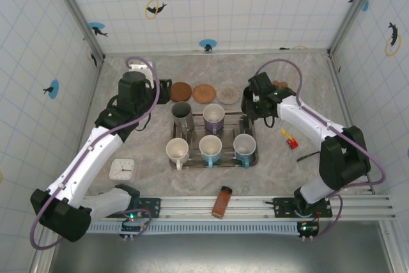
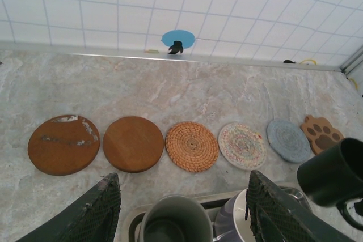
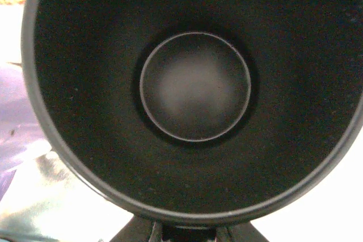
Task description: Place the cup by the coaster
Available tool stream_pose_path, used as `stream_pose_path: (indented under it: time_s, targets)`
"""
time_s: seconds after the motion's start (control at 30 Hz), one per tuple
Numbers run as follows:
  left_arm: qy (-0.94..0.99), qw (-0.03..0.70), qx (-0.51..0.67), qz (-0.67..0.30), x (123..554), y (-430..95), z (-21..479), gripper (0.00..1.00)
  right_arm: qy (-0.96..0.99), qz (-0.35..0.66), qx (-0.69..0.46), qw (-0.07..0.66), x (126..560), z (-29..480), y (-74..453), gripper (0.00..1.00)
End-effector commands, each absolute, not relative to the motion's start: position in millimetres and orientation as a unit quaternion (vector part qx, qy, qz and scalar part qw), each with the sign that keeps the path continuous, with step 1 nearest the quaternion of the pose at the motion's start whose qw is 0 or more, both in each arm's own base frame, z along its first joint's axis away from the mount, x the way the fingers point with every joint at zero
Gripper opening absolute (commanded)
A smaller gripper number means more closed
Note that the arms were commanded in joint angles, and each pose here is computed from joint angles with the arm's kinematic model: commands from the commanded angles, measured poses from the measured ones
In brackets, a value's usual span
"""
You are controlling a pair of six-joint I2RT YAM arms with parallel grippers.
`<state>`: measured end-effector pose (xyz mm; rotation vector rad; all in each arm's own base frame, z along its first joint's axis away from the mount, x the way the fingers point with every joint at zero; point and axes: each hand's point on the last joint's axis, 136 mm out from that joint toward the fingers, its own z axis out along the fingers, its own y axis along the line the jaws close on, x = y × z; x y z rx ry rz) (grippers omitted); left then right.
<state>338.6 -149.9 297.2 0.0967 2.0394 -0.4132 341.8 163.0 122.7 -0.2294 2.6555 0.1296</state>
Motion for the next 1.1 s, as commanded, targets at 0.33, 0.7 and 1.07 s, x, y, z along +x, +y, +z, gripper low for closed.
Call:
stream_pose_path:
  time_s: [0.33, 0.7, 1.07]
  targets:
    - [0.823, 0.540, 0.045, -0.172, 341.9, -150.5, 316.4, 0.58, 0.944, 0.035, -0.021, 0.326, 417.9, 169.2, 113.4, 0.00]
    - [0.821, 0.545, 0.040, -0.165, 351.5, -151.7, 315.6, 0.57, 0.938, 0.033, 0.042, 0.342, 452.6, 159.9, 62.8, 0.00]
    - [0.818, 0.548, 0.040, -0.169, 363.1, -158.0, 319.0, 0.57, 0.936, 0.020, 0.058, 0.348, 478.8, 141.3, 42.3, 0.00]
